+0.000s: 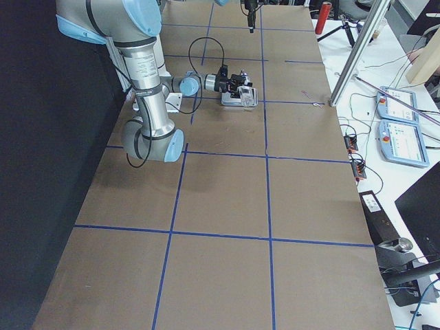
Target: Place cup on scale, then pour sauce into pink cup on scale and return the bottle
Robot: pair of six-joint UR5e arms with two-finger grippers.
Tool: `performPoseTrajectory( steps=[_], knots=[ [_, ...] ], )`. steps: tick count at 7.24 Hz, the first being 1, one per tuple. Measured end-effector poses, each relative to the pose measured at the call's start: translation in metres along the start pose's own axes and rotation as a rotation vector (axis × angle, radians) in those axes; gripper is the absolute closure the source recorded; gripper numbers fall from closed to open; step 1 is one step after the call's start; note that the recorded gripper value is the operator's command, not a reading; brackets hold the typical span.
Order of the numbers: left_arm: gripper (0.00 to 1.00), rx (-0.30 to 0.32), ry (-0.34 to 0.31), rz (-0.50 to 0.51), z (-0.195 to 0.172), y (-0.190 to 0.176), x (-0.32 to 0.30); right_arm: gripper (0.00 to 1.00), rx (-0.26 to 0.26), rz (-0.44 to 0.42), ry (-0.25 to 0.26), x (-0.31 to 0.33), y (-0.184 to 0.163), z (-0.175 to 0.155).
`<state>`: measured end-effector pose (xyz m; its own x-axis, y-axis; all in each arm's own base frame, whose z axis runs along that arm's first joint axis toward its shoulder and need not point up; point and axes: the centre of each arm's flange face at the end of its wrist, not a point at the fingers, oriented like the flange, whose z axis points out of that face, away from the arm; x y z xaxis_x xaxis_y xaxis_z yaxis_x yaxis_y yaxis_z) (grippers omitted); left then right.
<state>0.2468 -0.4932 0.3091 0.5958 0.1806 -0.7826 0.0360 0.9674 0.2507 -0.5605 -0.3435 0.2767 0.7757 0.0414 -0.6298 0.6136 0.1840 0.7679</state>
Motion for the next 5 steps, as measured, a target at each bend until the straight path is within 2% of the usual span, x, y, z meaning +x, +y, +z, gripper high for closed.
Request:
performPoseTrajectory(
  steps=[5],
  knots=[
    [0.32,-0.002,0.002,-0.002,-0.0003,0.0005,0.0002,1.00,0.048,-0.111,0.100,0.0005,0.0022,0.0038]
  ],
)
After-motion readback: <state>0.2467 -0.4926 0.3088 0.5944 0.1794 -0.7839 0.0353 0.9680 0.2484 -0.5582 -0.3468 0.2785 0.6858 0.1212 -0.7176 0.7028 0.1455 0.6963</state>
